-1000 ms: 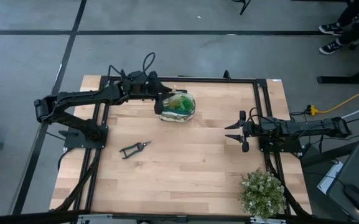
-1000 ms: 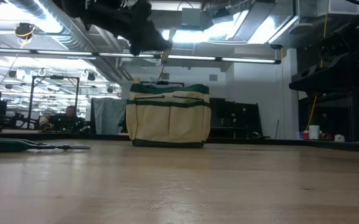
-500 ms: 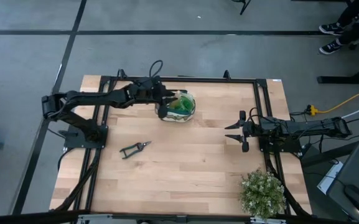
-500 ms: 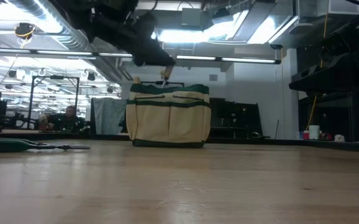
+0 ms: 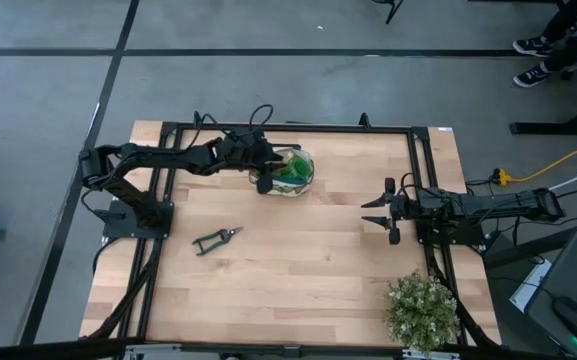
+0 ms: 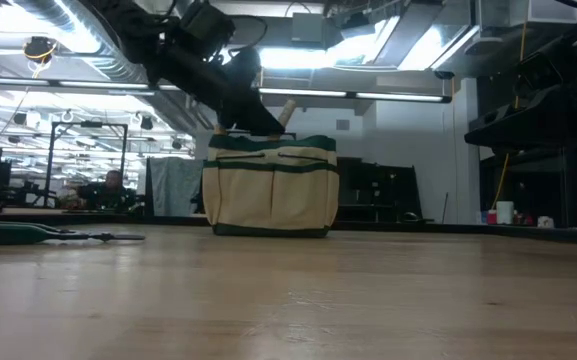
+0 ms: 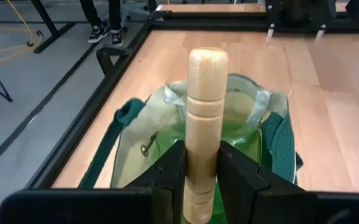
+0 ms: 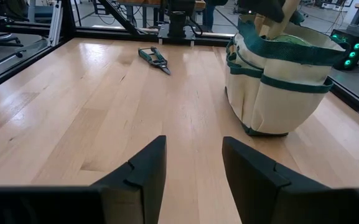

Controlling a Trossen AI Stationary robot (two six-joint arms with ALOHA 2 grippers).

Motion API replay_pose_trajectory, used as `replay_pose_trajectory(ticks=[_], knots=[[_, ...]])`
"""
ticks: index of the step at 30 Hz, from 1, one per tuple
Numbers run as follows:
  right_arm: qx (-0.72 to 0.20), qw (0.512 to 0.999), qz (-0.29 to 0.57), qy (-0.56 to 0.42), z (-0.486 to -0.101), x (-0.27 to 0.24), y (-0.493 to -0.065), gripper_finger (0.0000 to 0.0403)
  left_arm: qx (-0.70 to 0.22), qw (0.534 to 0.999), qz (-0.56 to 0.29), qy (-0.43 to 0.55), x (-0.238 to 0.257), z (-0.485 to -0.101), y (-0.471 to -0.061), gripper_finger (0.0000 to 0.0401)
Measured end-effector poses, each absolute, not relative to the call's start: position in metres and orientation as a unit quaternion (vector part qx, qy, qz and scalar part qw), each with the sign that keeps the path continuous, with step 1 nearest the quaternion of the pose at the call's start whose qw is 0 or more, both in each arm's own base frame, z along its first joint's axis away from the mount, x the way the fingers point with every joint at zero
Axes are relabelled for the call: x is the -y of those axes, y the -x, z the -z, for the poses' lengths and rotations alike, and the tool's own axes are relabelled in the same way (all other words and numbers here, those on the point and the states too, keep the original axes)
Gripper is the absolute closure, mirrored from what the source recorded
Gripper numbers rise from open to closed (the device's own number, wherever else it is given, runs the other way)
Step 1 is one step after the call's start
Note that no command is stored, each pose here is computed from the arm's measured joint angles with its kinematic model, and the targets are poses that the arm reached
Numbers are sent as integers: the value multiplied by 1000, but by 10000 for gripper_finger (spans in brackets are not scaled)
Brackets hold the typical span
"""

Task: Pick & Place Garden tools in Gardening bag
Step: Put the brown hand rake into the gardening bag

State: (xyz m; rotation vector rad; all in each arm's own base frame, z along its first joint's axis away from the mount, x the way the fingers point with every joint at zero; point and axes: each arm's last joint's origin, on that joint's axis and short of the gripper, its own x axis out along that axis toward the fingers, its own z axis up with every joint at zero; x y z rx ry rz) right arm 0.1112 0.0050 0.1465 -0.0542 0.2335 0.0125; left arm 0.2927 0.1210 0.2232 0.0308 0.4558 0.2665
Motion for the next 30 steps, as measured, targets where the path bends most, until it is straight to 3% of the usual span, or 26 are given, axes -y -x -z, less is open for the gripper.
replay_pose_trajectory(ticks=[30], knots=[[-117, 993, -6, 27, -146, -5, -111, 243, -285, 949, -138, -2, -120, -213, -287, 328]])
